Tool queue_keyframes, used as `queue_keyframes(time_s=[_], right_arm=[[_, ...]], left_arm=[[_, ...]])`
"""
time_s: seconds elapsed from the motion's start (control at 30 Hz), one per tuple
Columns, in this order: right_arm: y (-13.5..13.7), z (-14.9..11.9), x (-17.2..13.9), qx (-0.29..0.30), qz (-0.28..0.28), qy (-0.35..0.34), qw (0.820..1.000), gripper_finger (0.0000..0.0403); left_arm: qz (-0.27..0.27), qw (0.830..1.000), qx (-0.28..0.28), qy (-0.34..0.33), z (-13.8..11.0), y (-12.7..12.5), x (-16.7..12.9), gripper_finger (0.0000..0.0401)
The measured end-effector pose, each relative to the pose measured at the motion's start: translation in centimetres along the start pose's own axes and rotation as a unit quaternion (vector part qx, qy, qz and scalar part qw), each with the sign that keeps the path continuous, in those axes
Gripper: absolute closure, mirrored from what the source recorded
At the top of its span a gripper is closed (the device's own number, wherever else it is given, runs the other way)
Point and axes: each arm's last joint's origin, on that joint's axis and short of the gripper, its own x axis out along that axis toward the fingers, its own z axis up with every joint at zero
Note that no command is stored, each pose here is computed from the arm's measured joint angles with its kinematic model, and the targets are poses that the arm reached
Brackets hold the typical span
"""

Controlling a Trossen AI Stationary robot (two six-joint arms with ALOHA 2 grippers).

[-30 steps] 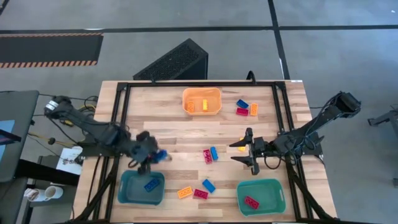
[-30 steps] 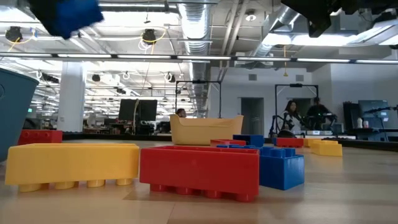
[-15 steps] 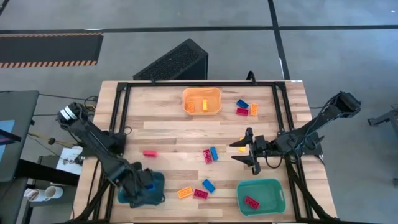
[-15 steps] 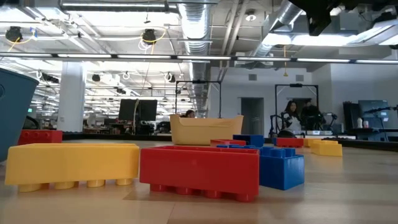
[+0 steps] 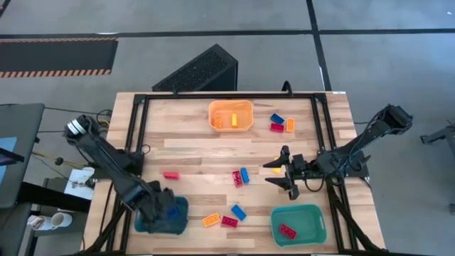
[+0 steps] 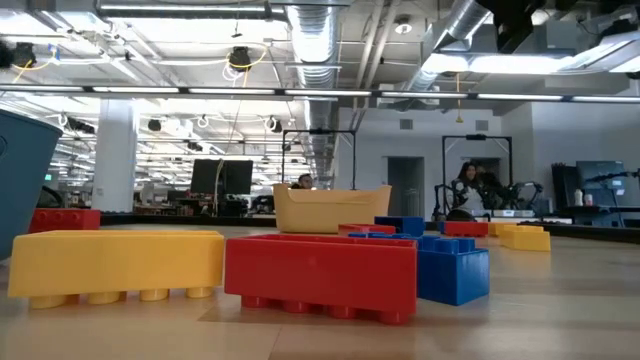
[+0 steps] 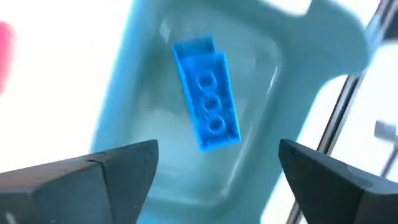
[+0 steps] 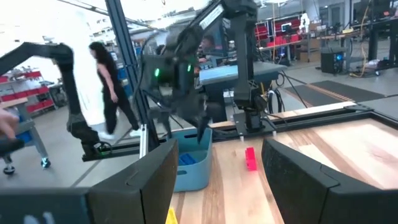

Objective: Sort & place blocks by color
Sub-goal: Put the red game piece into the green bin

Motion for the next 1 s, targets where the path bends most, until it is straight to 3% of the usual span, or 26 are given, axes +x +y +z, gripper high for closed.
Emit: queue_keyframes(time_s=[0.07, 0.13, 0.23, 0.33, 0.47, 0.6, 0.83, 1.0], right_arm=[[-0.1, 0.0, 0.0, -0.002, -0.003, 0.002, 1.000, 0.0149], [-0.3, -0.1, 0.1, -0.004, -0.008, 0.005, 1.000, 0.0149], [-0.5, 0.0, 0.2, -0.005, -0.014, 0.004, 1.000, 0.0149], [-0.6, 0.0, 0.2, -0.005, -0.015, 0.004, 1.000, 0.0149], [-0.6, 0.0, 0.2, -0.004, -0.015, 0.003, 1.000, 0.0149], [-0.5, 0.0, 0.2, -0.004, -0.014, 0.004, 1.000, 0.0149], [-0.5, -0.1, 0.2, -0.005, -0.013, 0.006, 1.000, 0.0149], [-1.0, -0.6, 0.3, -0.015, -0.035, 0.030, 0.999, 0.0149]], left_arm=[[-0.006, 0.997, 0.007, -0.082, 0.2, 0.6, -2.0, 0.0110], [0.000, 0.981, 0.021, -0.195, 0.5, 1.2, -4.0, 0.0127], [0.021, 0.931, 0.054, -0.359, 1.0, 1.6, -5.9, 0.0153], [0.029, 0.891, 0.106, -0.440, 2.0, 1.6, -6.2, 0.0176], [0.018, 0.846, 0.162, -0.507, 3.7, 1.9, -5.1, 0.0205], [-0.046, 0.817, 0.202, -0.538, 5.4, 3.5, -3.3, 0.0236], [-0.106, 0.761, 0.196, -0.609, 6.6, 7.0, -1.5, 0.0287], [-0.092, 0.725, 0.184, -0.657, 6.7, 8.4, -1.6, 0.0312]])
